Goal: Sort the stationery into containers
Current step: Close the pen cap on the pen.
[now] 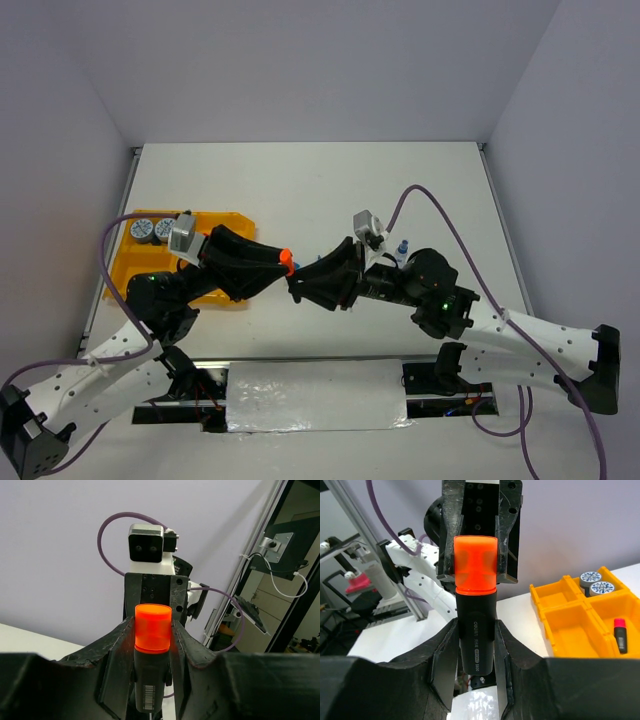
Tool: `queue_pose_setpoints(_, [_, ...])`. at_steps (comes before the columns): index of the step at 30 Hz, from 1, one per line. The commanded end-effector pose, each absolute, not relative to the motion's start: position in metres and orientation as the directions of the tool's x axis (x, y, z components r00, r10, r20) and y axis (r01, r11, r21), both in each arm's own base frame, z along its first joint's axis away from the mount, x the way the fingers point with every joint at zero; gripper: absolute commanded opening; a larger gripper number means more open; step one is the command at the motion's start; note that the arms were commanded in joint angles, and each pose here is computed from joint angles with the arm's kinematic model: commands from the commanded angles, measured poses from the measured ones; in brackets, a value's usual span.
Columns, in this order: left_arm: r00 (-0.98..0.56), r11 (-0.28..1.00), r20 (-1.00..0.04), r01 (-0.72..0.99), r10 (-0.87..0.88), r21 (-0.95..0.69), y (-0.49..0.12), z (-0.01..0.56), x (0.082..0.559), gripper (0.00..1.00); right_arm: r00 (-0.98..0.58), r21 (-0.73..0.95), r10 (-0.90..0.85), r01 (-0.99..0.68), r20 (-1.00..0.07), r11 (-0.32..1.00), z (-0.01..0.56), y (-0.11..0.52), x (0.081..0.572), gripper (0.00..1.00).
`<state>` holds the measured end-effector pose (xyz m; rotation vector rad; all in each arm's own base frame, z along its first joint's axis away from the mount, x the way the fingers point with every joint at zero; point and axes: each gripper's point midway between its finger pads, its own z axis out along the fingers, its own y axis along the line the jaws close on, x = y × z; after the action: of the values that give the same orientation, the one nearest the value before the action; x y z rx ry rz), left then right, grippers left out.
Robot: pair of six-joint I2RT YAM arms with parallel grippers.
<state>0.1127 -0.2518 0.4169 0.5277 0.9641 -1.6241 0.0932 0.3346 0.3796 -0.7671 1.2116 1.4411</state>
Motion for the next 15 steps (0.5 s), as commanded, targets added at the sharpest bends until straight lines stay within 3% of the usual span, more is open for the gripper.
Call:
queue_pose_setpoints(1, [-0.238, -0.044, -0.802, 0.966, -0.548, -0.257, -0.253, 0.417, 0.103, 0.45, -0.116, 0.172, 0.451, -0.981, -0.885, 0.086, 0.440, 0.316, 0.093, 0.05])
queue_pose_setpoints(4, [-0.231, -0.015, -0.796, 0.963, -0.559, -0.269, -0.250, 0.418, 0.107, 0.48, -0.115, 0.192, 0.445, -0.972, -0.888, 0.133, 0.435, 0.317, 0.103, 0.04])
queue_pose_setpoints(11, [-0.218, 0.018, -0.800, 0.961, -0.559, -0.275, -0.248, 0.419, 0.110, 0.90, -0.107, 0.186, 0.417, -0.971, -0.903, 0.153, 0.429, 0.327, 0.110, 0.04])
queue_pose_setpoints(13, [-0.212, 0.042, -0.804, 0.959, -0.555, -0.281, -0.247, 0.419, 0.113, 0.98, -0.097, 0.183, 0.413, -0.968, -0.906, 0.174, 0.428, 0.326, 0.114, 0.04])
queue_pose_setpoints(15, [-0.198, 0.102, -0.817, 0.949, -0.542, -0.297, -0.245, 0.420, 0.120, 0.99, -0.079, 0.173, 0.393, -0.962, -0.916, 0.210, 0.422, 0.326, 0.119, 0.04])
